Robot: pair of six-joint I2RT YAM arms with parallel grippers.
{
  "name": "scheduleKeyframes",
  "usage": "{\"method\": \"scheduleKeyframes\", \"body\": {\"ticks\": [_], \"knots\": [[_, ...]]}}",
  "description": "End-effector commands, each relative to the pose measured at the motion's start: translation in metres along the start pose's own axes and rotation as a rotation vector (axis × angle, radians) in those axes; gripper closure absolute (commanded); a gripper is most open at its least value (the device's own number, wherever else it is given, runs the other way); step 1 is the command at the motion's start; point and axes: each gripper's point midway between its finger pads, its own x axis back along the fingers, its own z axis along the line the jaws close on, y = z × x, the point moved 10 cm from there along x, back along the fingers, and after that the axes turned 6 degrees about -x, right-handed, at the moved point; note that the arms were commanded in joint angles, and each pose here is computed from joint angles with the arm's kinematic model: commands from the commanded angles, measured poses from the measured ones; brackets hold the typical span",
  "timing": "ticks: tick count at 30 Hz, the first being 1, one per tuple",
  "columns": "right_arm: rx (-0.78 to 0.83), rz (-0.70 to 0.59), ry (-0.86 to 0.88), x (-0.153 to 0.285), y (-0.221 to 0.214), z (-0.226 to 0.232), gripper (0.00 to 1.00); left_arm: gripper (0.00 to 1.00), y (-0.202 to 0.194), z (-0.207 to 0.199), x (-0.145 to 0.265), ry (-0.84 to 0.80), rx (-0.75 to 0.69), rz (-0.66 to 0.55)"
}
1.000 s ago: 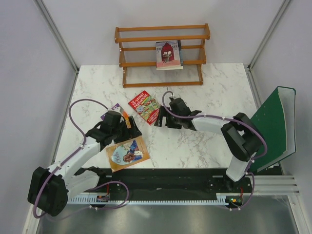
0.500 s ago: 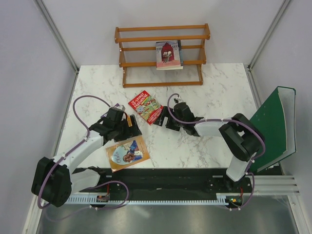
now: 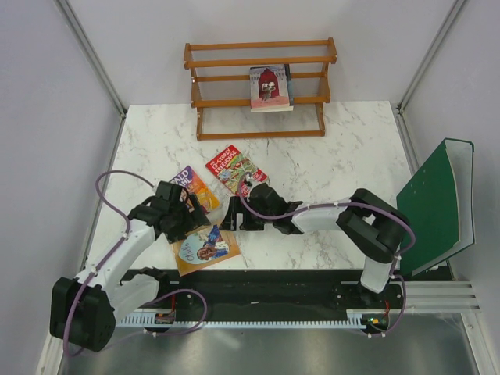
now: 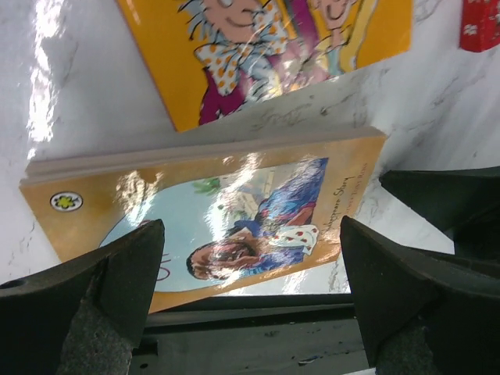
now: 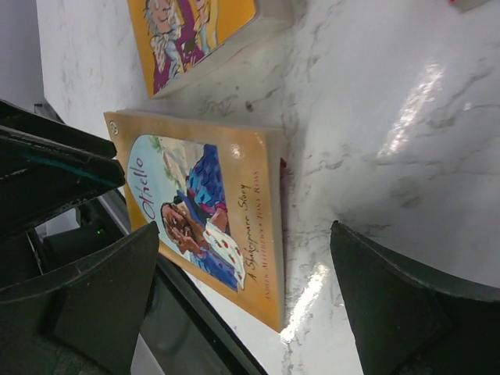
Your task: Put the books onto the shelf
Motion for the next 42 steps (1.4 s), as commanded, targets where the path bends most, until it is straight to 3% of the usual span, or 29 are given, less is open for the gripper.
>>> {"method": "scheduleKeyframes", "body": {"ticks": [1,5,10,14,15,18,26,35,42], "knots": [[-0.02,0.109,-0.022,-0.014,-0.025,-0.002,0.02,0.0,-0.016,0.01,-0.001,0.075,0.157,0.046],[-0.02,0.15,0.013,-0.026,-0.036,0.006,0.07,0.0,-0.025,0.015,-0.016,0.085,0.182,0.096],[-0.046,0.183,0.086,-0.036,-0.041,0.013,0.27,0.0,-0.034,0.02,-0.029,0.095,0.188,0.139],[-0.061,0.189,0.122,-0.039,-0.042,0.014,0.68,0.0,-0.031,0.018,-0.028,0.083,0.19,0.126],[-0.058,0.185,0.125,-0.038,-0.042,0.014,0.85,0.0,-0.03,0.018,-0.027,0.081,0.189,0.123],[-0.048,0.163,0.106,-0.031,-0.04,0.013,0.99,0.0,-0.021,0.011,-0.016,0.044,0.16,0.074],[-0.057,0.029,0.046,0.012,-0.004,0.001,1.0,0.0,0.018,-0.022,0.064,-0.217,0.105,-0.25],[-0.122,-0.194,0.148,0.099,0.043,0.007,1.0,0.0,0.021,-0.033,0.08,-0.33,0.134,-0.27],[-0.193,-0.406,0.151,0.139,0.055,0.009,1.0,0.0,0.009,-0.034,0.06,-0.494,0.241,-0.279]]}}
